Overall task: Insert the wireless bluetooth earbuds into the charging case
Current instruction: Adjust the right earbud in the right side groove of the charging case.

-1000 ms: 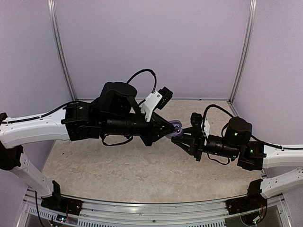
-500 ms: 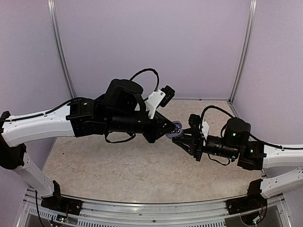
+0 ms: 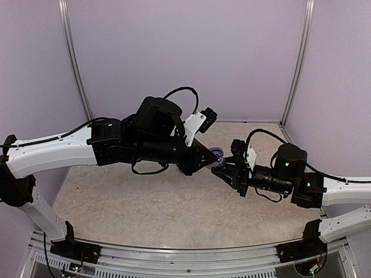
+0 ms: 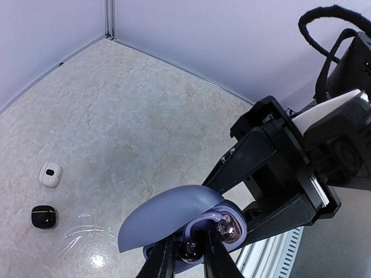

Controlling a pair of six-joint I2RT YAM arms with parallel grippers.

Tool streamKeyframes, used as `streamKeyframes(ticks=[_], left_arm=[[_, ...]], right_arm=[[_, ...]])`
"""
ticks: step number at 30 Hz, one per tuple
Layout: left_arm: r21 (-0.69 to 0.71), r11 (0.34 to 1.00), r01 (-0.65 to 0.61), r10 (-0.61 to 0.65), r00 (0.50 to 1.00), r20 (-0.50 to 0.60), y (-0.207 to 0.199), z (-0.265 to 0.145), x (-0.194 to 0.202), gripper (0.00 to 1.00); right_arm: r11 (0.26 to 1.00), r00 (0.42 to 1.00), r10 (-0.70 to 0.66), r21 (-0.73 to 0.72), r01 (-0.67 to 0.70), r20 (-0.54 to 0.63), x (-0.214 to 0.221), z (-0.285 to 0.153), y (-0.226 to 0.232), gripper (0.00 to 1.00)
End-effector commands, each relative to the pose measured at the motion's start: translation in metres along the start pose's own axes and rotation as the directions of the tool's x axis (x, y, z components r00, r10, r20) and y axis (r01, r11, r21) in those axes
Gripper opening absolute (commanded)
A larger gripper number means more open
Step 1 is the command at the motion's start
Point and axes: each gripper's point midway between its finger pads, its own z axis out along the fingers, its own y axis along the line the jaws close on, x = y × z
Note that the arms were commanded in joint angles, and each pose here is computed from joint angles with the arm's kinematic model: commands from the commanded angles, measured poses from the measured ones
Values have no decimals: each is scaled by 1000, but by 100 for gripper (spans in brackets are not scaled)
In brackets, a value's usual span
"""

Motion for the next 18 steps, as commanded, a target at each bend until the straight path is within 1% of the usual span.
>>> streamKeyframes(ticks=[1,5,10,15,18], left_arm=[[-8,1000,16,-16,1000,-15,3,5,-1,20],[-7,1000,18,-18,1000,-23,3,8,0,15],[-2,999,33,-33,999,6,2,8,-5,9],[-17,998,65,-63,993,96,3,1,-20,1],[-23,996,91,-86,981,173,3,-5,-32,0]], right_arm=[[1000,998,-16,-4,16,67,-27,-4,1,0],[1000,997,-15,-2,15,70,-28,-5,0,0],[1000,997,-4,14,3,78,-28,-6,-2,0],[998,994,43,47,-47,97,-27,-8,-8,0],[995,989,79,57,-87,127,-29,-10,-10,0]])
